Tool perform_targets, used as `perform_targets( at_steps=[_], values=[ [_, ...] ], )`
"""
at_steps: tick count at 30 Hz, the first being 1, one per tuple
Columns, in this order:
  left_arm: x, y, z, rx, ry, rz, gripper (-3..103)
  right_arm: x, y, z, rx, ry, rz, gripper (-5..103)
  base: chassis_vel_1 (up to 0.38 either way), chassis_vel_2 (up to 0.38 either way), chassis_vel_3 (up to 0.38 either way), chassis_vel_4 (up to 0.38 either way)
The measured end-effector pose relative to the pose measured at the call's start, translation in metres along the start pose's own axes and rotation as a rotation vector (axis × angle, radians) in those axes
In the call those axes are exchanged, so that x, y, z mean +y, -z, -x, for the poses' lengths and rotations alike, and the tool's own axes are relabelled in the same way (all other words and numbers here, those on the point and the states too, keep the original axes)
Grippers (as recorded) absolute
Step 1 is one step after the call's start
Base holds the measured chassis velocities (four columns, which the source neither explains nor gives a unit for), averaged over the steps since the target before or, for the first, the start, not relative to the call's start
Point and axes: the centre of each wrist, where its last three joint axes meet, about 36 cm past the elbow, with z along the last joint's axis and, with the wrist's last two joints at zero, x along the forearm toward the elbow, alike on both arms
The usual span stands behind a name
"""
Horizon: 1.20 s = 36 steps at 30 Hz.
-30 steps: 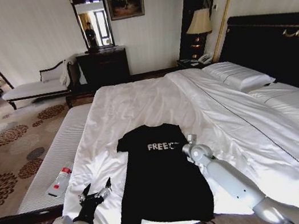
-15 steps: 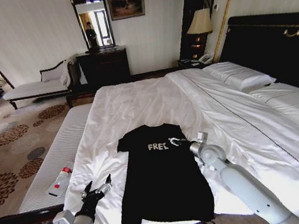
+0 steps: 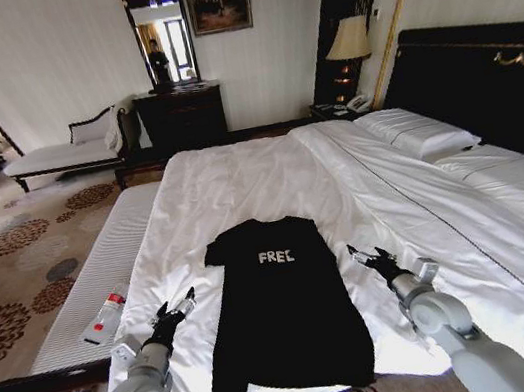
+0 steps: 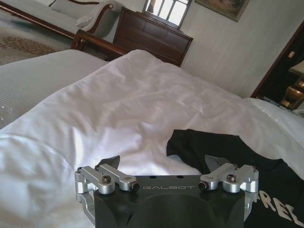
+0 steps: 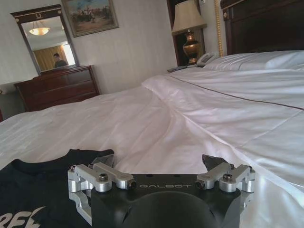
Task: Fold the clothes on the bed.
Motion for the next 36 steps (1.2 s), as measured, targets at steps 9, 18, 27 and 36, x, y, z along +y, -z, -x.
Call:
perform_targets(
  at_steps=[9,18,27,36],
  values=[
    [0.004,-0.010,0.007,-0.021,0.076,0.078,100,-0.019,-0.019,-0.013,0.007,-0.122,0.052,100,0.000,0.000,0.000,0.000],
    [0.005,-0.016,0.027,-0.014,0.100,0.061,100,-0.050,-0.023,-0.024,0.024,-0.238,0.073,100,0.000,0.000,0.000,0.000],
    [0.006,-0.035,0.048,0.016,0.120,0.123,100,-0.042,-0.009,-0.030,-0.017,-0.252,0.081,100,0.000,0.000,0.000,0.000],
    [-0.007,-0.062,0.086,0.047,0.094,0.132,100,-0.052,-0.020,-0.048,-0.005,-0.285,0.033,100,0.000,0.000,0.000,0.000]
  ],
)
